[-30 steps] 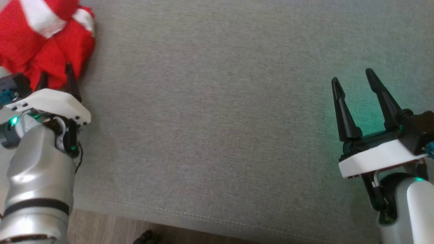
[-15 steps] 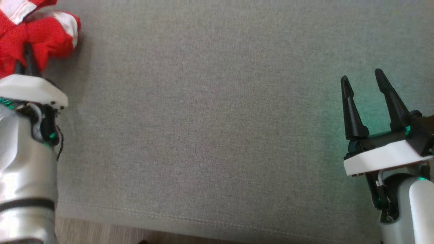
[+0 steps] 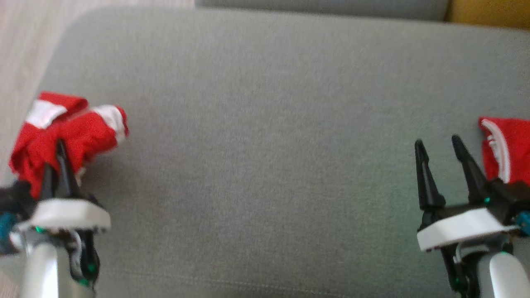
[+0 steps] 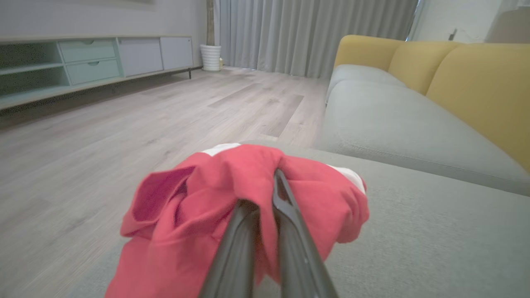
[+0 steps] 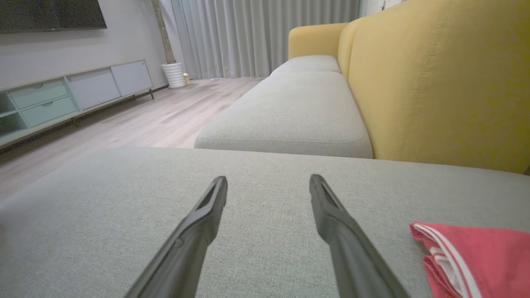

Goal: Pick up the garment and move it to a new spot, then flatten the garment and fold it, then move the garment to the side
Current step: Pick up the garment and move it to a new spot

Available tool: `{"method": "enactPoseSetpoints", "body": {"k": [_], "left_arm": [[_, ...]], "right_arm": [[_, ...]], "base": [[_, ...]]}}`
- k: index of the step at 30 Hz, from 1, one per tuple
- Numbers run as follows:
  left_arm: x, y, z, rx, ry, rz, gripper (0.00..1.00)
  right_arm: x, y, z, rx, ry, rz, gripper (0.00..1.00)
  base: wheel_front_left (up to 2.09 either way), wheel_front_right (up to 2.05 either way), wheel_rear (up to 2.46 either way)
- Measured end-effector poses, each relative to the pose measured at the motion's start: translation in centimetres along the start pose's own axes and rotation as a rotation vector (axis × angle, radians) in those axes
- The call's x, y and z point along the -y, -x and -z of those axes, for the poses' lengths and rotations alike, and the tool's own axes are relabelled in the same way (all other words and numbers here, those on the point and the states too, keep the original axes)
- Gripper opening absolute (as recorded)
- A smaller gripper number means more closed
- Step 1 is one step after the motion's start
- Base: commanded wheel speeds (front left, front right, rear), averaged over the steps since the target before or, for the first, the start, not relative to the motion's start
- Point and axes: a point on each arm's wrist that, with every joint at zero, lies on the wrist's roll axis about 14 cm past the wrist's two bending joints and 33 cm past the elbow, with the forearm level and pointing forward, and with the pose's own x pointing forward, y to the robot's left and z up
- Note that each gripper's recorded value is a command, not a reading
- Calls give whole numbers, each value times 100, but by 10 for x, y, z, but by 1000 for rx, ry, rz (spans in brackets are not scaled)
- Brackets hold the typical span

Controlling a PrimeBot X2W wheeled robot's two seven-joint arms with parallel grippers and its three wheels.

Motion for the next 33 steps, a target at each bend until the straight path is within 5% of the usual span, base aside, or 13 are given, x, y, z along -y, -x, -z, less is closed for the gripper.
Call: {"method": "enactPoseSetpoints", "body": {"k": [8,20,33], "left_arm": [[30,55,-29,101,14,110,0],[112,64,-47,131,28,353,0],[261,61,7,-25,-4,809,0]], "right_arm": [[1,43,-26,83,3,43,100],[21,68,-27,96,-24,123,100],[55,84,-9,54,-75,244,100]], "base": [[0,0,0],[0,0,0],[0,0,0]]}}
